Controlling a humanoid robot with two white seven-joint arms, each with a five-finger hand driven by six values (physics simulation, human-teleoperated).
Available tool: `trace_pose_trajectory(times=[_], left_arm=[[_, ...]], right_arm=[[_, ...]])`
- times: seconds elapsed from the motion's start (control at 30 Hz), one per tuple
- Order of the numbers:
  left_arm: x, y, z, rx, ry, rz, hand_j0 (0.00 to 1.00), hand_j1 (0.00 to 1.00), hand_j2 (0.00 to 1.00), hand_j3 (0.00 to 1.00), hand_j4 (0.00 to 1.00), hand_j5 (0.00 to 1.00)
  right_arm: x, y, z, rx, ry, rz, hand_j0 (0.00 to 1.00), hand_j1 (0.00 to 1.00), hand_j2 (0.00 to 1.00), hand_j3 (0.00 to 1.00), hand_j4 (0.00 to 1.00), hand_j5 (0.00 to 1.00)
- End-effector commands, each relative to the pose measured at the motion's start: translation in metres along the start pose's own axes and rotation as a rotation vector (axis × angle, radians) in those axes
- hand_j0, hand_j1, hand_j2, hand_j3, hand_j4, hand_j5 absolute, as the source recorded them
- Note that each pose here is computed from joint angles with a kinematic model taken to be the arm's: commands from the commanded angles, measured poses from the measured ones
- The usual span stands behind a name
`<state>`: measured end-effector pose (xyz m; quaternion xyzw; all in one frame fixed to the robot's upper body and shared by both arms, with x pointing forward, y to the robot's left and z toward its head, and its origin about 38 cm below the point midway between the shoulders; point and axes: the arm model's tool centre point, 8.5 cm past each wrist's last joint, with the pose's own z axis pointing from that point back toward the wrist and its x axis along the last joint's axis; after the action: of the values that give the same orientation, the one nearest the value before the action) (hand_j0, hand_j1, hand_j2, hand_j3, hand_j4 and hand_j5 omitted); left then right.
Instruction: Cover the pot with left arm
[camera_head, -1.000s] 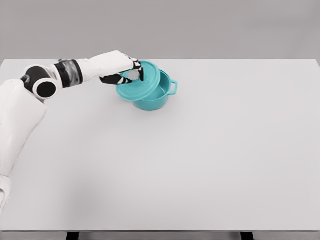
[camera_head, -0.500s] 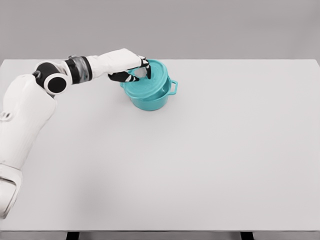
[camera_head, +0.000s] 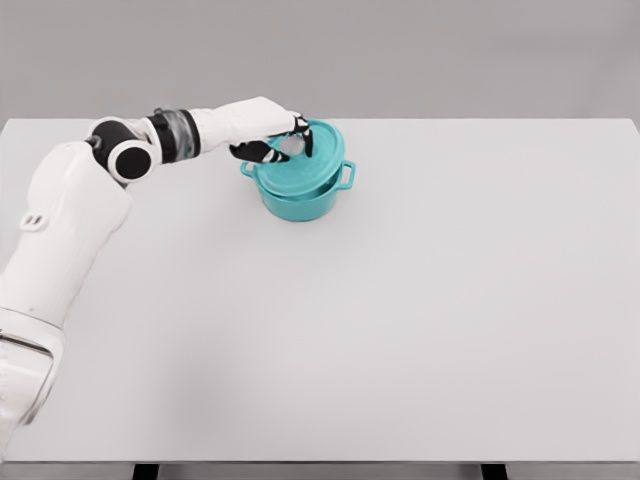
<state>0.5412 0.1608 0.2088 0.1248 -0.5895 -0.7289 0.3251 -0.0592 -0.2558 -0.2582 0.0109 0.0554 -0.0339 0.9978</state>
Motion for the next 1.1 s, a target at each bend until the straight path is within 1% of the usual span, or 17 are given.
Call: trace_pose_trajectory(times=[0.0,0.1,0.43,0.77,0.87,1.07], left_arm=[[0.001,-0.003,-0.003,-0.002,-0.001,0.016,0.50,0.50,0.50,0.50,0.50,0.50],[-0.003,-0.008,-0.003,-0.011,0.008,0.029,0.50,0.50,0.50,0.50,0.50,0.50],[-0.004,-0.008,-0.002,-0.012,0.010,0.030,0.51,0.51,0.51,0.51,0.51,0.51],[-0.002,-0.005,-0.001,-0.001,0.003,0.024,0.51,0.51,0.51,0.51,0.51,0.51],[0.005,0.003,-0.002,0.017,-0.014,0.003,0.51,0.51,0.51,0.51,0.51,0.51],[0.004,0.006,0.001,0.023,-0.012,-0.004,0.51,0.51,0.51,0.51,0.51,0.51]], right_arm=[[0.000,0.000,0.000,0.000,0.000,-0.001,1.00,1.00,1.00,1.00,1.00,1.00],[0.000,0.000,0.000,0.000,0.000,0.000,1.00,1.00,1.00,1.00,1.00,1.00],[0.000,0.000,0.000,0.000,0.000,0.000,1.00,1.00,1.00,1.00,1.00,1.00],[0.000,0.000,0.000,0.000,0.000,0.000,1.00,1.00,1.00,1.00,1.00,1.00],[0.000,0.000,0.000,0.000,0.000,0.000,1.00,1.00,1.00,1.00,1.00,1.00],[0.000,0.000,0.000,0.000,0.000,0.000,1.00,1.00,1.00,1.00,1.00,1.00]])
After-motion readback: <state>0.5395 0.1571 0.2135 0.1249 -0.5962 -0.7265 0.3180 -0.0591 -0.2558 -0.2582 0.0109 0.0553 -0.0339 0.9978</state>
